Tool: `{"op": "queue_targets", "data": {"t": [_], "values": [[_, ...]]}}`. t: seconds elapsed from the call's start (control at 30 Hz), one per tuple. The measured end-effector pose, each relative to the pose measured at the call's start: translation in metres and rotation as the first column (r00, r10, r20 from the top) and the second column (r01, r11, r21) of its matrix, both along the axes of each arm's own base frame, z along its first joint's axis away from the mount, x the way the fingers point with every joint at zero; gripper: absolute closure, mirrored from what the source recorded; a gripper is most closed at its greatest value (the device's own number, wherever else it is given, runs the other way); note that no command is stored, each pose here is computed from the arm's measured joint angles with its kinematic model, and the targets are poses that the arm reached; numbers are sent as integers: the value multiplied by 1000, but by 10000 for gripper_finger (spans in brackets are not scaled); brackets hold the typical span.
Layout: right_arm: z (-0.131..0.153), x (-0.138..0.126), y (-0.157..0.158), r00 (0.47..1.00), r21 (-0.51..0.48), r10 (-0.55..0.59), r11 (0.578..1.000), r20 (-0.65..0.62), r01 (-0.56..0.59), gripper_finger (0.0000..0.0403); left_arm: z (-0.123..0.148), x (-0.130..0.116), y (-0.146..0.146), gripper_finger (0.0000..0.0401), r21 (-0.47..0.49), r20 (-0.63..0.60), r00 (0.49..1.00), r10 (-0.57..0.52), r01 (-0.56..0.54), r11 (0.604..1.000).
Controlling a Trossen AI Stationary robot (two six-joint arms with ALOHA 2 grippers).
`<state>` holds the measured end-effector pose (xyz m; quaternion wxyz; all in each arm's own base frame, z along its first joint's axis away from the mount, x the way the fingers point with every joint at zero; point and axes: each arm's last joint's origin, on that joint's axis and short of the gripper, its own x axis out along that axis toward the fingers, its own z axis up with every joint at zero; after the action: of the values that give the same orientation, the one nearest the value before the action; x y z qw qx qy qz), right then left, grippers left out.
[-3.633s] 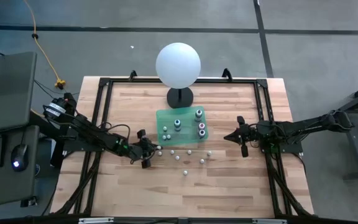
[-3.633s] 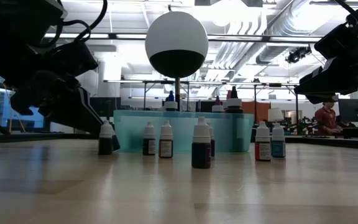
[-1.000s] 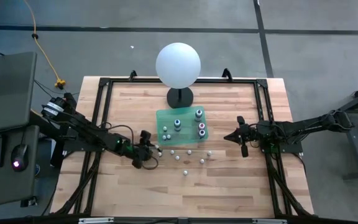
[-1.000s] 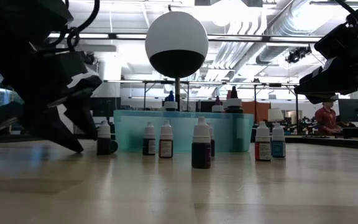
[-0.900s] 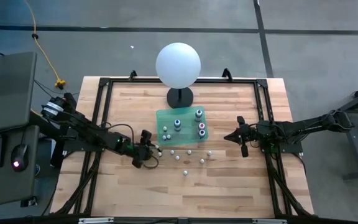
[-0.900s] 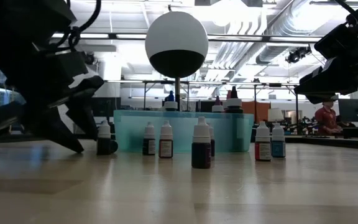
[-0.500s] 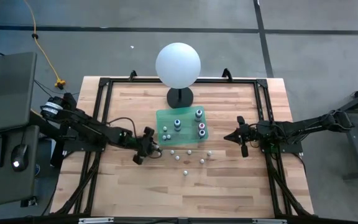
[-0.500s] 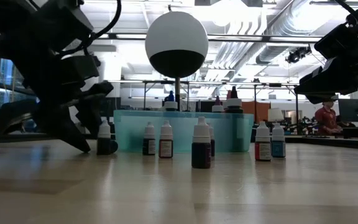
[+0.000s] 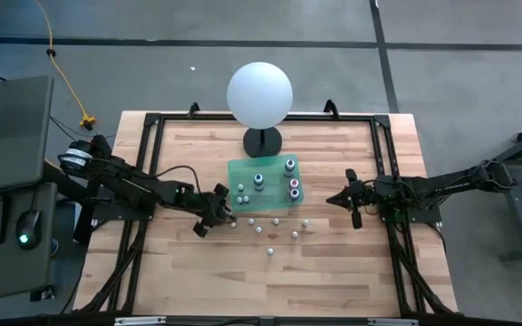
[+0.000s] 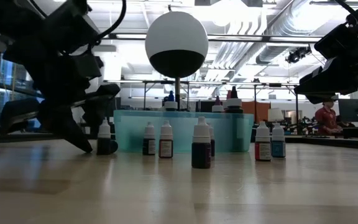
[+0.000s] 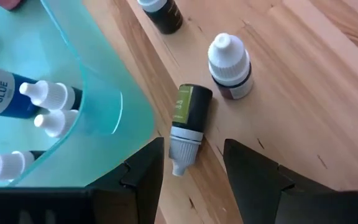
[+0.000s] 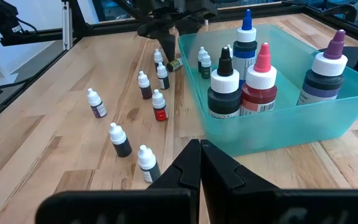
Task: Pick & Place food coloring
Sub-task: Put the small green food coloring bottle into the bin
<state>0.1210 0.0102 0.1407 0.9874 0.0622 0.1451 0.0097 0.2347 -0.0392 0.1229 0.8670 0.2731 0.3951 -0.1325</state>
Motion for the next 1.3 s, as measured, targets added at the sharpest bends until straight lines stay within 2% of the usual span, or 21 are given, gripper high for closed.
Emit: {"op": "queue_targets", "data": {"t": [0.37, 0.7, 1.07, 1.3], "values": [[0, 0, 0, 1000, 0, 0, 1000, 0, 0, 402, -9, 5, 15, 233, -113, -36, 999, -31, 26, 993], [0, 0, 0, 1000, 0, 0, 1000, 0, 0, 402, -14, 7, 15, 237, -139, -58, 998, -17, 9, 990], [0, 0, 0, 1000, 0, 0, 1000, 0, 0, 402, -16, 4, 15, 316, -157, -91, 996, 23, -37, 987], [0, 0, 0, 1000, 0, 0, 1000, 0, 0, 402, -17, 3, 15, 347, -178, -115, 992, 55, -75, 981]]}}
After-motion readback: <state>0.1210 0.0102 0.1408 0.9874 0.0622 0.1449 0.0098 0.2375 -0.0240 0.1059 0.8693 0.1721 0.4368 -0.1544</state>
